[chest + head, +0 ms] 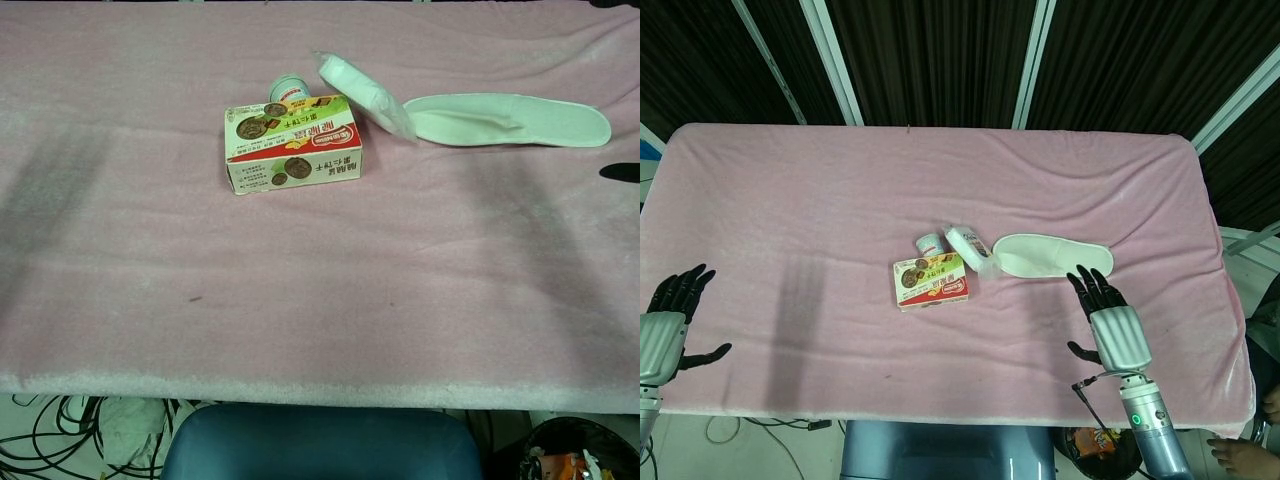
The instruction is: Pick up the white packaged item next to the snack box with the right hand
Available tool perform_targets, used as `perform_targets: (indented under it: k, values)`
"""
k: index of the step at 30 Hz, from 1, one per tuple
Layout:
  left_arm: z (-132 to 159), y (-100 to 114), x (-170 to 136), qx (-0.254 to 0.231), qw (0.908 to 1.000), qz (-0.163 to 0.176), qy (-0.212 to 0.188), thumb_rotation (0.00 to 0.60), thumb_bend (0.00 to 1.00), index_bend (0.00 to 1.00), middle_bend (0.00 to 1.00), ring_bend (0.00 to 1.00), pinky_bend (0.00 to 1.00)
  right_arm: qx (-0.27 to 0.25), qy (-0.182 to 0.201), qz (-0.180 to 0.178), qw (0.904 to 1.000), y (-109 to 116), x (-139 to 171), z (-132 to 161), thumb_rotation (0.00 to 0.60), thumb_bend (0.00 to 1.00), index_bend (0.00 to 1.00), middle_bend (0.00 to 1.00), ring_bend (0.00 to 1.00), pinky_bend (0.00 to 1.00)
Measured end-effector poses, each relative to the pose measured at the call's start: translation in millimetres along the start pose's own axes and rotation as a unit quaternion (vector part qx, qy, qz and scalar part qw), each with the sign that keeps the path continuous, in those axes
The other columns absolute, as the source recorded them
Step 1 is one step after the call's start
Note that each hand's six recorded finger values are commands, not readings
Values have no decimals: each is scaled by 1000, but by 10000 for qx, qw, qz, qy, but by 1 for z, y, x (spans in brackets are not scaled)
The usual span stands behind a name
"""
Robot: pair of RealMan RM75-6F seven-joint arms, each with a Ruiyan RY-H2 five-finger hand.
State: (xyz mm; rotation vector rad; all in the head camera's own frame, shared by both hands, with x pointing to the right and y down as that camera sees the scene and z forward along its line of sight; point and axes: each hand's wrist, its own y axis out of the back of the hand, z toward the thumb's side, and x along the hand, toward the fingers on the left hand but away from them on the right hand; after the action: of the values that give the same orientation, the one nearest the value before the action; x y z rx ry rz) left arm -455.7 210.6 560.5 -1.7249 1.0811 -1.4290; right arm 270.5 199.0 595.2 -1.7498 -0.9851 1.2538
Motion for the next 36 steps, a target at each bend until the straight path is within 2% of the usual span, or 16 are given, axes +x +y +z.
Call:
perform_targets:
  k: [6, 15, 21, 25, 36]
  values:
    - [-1, 1, 0, -3, 10000, 29, 13, 600, 0, 0, 0, 0, 0, -42, 96, 27, 9999, -2, -19, 13, 600, 75, 0, 0, 0, 233]
    - [-2, -1, 2, 4, 10000, -30, 26, 600, 0, 0, 0, 0, 0, -287, 140, 54, 9995, -11, -80, 50, 600, 46, 0, 0, 0, 233]
    - [-5, -2, 4, -51, 9998, -101, 135, 600, 0, 0, 0, 0, 0, -673, -1, 240, 9974, -32, -126, 86, 600, 46, 0, 0, 0, 234]
    - [-6, -2, 7, -93, 9997, -117, 181, 600, 0, 0, 0, 0, 0, -745, -83, 374, 9965, -48, -152, 107, 600, 42, 0, 0, 0, 228]
    - [-8, -3, 9, -142, 9994, -166, 251, 600, 0, 0, 0, 0, 0, -540, -307, 462, 9970, -80, -192, 122, 600, 33, 0, 0, 0, 224]
